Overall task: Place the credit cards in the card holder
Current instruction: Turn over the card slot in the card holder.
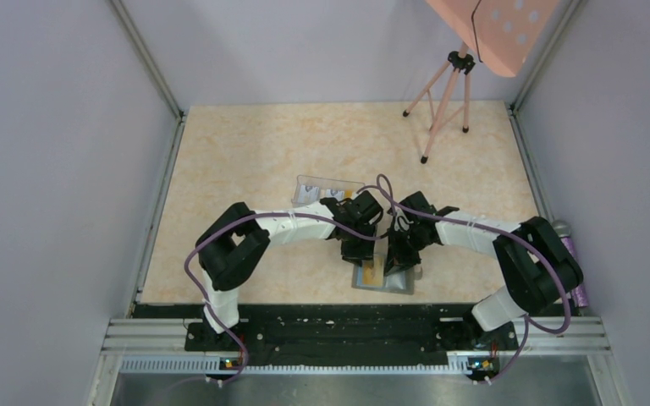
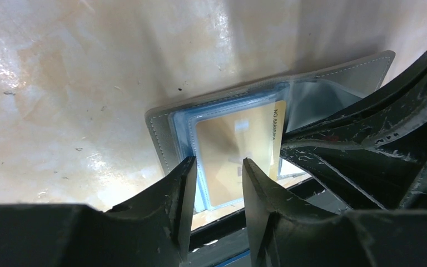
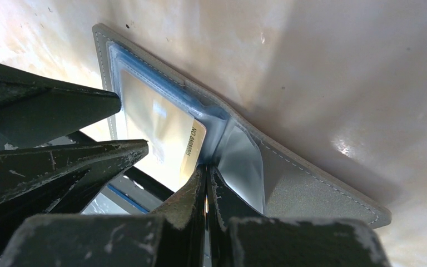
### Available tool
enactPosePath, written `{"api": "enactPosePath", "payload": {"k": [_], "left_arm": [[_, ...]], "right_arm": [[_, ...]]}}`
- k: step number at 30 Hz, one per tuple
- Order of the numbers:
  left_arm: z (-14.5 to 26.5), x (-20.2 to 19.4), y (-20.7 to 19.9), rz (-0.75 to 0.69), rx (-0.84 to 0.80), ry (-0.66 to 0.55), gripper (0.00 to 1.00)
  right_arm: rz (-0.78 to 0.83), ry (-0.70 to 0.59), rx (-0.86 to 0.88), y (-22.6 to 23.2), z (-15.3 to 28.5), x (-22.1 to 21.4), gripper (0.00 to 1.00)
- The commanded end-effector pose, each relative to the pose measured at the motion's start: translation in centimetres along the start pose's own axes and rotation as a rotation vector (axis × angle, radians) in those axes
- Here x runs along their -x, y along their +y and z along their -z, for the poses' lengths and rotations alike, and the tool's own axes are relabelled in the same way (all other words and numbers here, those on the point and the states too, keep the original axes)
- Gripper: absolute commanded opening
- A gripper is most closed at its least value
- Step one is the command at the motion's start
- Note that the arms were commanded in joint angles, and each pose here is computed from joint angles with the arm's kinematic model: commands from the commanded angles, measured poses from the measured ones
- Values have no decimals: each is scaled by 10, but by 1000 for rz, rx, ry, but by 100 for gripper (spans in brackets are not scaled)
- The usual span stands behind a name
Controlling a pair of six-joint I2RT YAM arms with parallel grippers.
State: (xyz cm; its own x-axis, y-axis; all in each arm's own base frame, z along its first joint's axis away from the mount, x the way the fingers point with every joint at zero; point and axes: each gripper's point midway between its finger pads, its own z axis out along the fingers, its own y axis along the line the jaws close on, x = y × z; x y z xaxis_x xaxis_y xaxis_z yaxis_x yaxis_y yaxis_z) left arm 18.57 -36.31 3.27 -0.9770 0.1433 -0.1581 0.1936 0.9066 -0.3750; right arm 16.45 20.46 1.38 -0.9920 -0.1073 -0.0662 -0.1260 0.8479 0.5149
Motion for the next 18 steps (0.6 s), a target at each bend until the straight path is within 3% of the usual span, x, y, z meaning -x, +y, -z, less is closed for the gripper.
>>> {"api": "enactPosePath", "payload": {"k": [1,10,18], "left_arm": [[2,4,2,-9,39,-16,42],[-2,1,-24,-26,-95,13,36],[19,10,-42,-27,-174,-44,29]], "right_arm": [[17,-25,-15,-2,-5,9,0],[17,-23,9,1,-6,8,0],[17,-20,30,4,-6,7,0]]}}
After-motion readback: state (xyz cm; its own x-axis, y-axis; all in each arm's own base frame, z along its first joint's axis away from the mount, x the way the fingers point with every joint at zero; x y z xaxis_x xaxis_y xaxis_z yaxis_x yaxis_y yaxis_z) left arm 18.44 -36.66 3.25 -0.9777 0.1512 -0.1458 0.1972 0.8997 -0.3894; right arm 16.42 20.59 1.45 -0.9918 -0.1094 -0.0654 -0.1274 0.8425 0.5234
